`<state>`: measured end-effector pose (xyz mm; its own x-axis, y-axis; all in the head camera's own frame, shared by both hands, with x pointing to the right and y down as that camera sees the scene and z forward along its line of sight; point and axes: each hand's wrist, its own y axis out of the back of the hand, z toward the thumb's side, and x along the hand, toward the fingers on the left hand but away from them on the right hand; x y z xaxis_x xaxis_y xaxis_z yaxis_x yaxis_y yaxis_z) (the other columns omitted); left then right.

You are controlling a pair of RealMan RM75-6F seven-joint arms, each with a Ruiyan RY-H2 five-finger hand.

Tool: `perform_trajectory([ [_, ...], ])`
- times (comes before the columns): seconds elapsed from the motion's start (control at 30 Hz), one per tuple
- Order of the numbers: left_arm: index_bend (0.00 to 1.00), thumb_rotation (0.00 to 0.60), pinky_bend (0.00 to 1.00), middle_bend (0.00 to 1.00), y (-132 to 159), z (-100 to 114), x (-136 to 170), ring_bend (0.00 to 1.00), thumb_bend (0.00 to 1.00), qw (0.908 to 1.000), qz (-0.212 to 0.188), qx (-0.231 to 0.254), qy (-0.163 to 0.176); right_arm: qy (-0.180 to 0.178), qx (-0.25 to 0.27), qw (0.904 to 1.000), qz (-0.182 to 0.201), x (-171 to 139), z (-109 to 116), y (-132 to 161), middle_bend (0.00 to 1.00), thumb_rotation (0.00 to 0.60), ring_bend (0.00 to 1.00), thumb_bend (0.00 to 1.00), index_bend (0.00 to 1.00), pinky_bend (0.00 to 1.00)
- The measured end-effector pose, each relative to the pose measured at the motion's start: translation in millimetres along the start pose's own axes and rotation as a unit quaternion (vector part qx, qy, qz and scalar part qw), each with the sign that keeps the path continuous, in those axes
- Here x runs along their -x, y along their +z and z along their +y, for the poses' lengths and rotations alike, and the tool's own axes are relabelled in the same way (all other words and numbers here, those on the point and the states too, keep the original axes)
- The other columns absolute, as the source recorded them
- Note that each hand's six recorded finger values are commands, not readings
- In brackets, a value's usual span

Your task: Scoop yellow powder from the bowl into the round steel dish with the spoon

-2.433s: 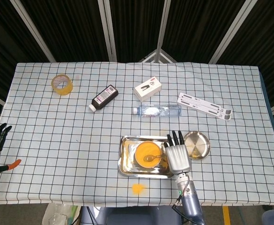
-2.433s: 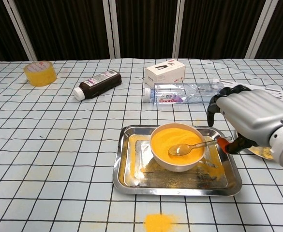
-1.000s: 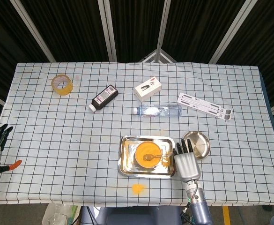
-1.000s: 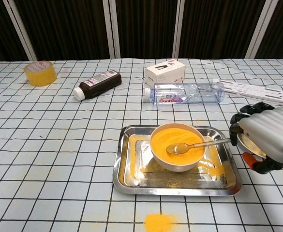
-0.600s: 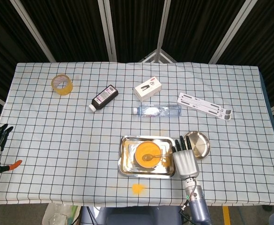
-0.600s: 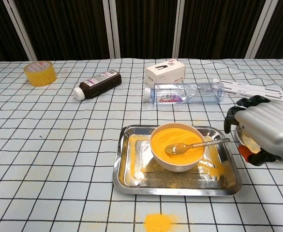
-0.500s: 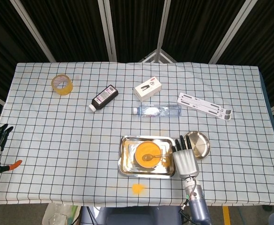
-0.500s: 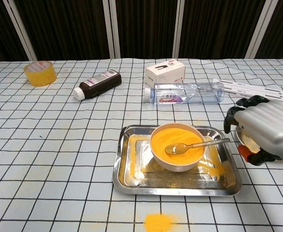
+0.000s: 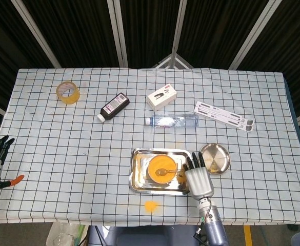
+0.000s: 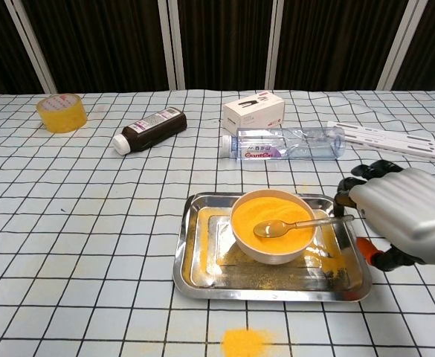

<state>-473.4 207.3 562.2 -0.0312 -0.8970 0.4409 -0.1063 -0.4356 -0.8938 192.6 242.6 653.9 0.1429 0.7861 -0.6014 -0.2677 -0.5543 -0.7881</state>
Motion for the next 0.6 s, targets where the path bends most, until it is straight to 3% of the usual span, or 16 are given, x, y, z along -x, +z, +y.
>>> perform_trajectory([
  [0.6,0.00,0.600,0.00,0.00,0.8,3.6,-1.4,0.00,0.00,1.0000,-0.001,-0.001,0.009,-0.003,0.004,0.9999,0.010,-7.7,0.3,1.1,0.17,0.600,0.00,0.55,0.34,0.00],
])
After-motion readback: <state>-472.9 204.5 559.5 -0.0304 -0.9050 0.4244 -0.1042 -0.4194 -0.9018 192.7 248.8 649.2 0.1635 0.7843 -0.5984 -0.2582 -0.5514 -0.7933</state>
